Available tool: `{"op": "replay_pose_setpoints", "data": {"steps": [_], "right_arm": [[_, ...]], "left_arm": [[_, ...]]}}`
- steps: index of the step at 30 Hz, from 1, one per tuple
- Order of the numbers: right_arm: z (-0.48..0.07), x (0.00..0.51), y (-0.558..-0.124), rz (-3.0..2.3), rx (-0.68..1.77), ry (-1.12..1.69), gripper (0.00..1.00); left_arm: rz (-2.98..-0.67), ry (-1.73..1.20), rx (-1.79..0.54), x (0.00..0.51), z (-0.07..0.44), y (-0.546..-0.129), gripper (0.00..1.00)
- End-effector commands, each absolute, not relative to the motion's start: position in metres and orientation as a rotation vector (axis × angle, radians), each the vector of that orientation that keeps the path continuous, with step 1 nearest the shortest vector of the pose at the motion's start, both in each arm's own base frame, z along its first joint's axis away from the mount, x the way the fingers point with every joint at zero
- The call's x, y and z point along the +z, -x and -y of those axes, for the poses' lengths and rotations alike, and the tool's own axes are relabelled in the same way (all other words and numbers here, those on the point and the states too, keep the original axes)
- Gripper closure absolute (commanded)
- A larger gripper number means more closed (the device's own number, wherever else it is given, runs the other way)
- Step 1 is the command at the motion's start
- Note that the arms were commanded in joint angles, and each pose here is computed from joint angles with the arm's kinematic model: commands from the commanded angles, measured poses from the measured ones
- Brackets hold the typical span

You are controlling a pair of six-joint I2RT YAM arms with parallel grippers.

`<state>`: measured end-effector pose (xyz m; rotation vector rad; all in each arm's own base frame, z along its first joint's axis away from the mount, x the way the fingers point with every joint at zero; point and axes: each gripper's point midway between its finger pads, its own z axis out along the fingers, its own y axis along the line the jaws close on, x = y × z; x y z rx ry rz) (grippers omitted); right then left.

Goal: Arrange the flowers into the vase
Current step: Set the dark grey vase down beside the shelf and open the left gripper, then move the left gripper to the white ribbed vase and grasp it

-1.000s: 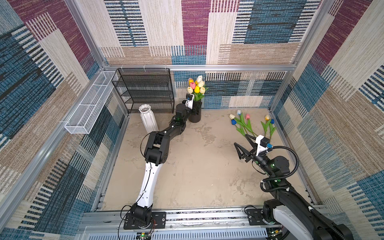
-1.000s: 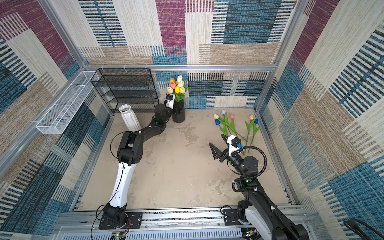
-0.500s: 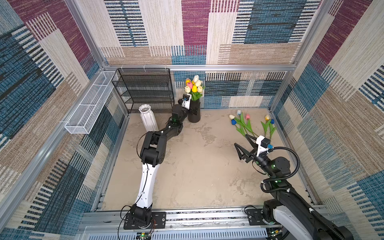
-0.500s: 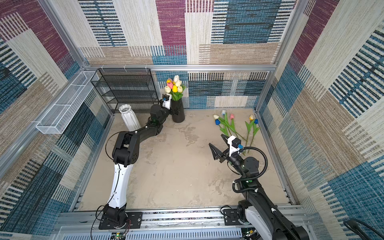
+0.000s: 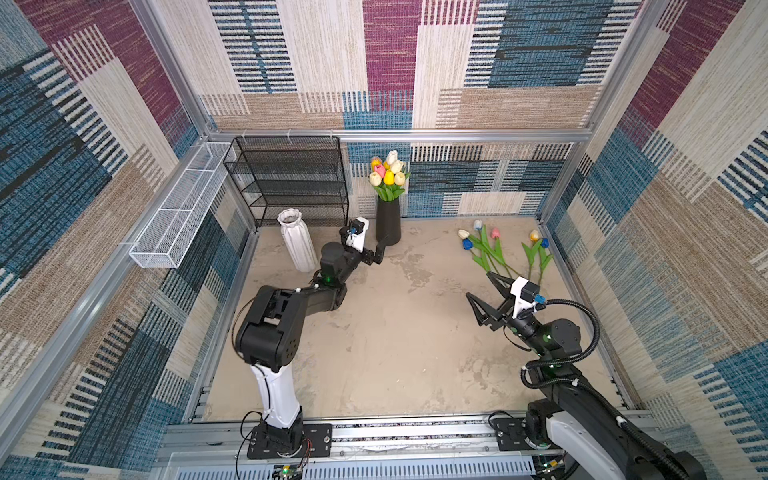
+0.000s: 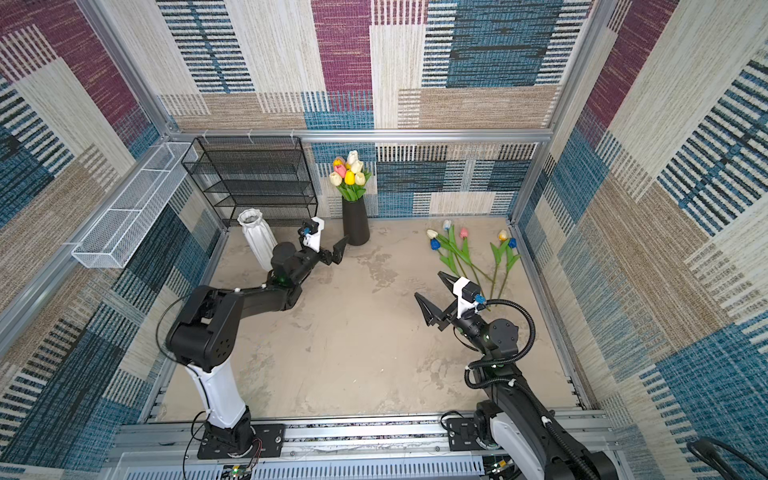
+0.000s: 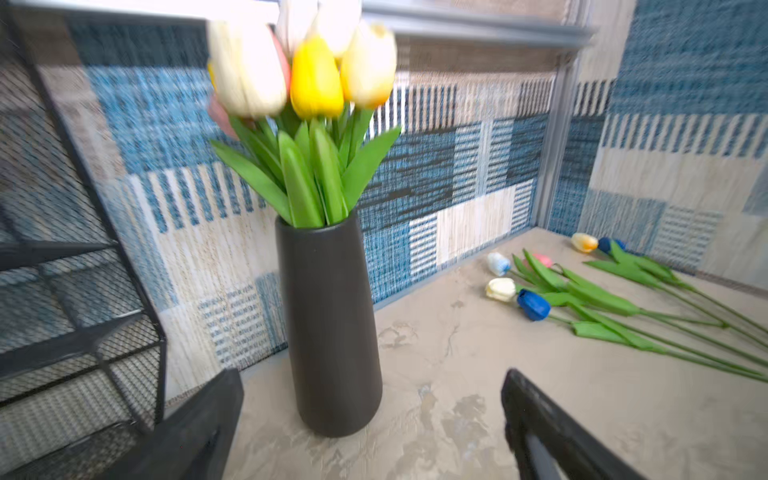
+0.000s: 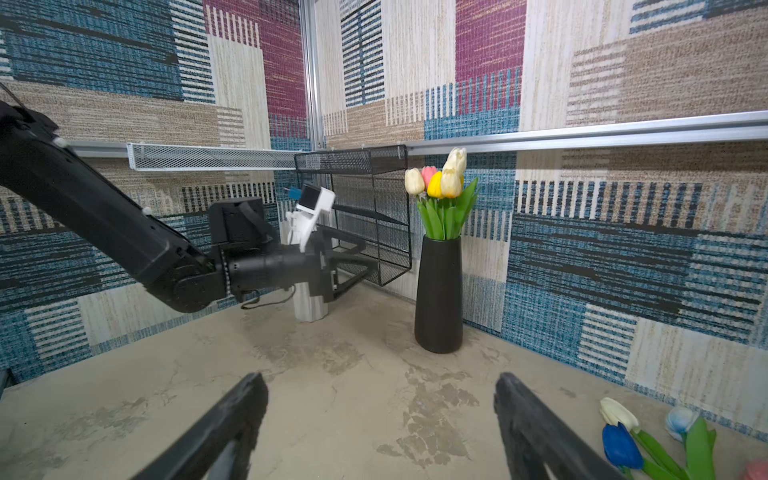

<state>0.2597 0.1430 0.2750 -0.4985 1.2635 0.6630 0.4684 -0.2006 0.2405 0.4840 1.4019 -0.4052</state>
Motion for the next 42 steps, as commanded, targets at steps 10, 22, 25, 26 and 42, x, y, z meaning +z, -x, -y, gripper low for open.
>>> {"op": "replay_pose_setpoints", "data": {"steps": [10,22,25,26,42], "right_arm": [[-0.153,0.270,-0.240,-1.180,0.671,0.516,0.01],[-0.149,0.265,-0.238,-1.188,0.647,0.498,0.01],[-0.150,0.265,-0.239,-1.193,0.647,0.502,0.01],[-0.151,0.264,-0.240,-1.196,0.651,0.505,0.01],[-0.153,0.265,-0.239,-1.194,0.650,0.520,0.01]], "left_arm": [[-1.387,-0.299,0.037,0.285,0.065,-0.353,0.00],[-1.437,-0.195,0.021,0.273,-0.016,-0.386,0.00],[-1.455,-0.209,0.034,0.271,-0.021,-0.401,0.00],[-1.458,-0.213,0.040,0.270,-0.022,-0.406,0.00],[-1.517,-0.252,-0.013,0.240,-0.043,-0.529,0.00]]}}
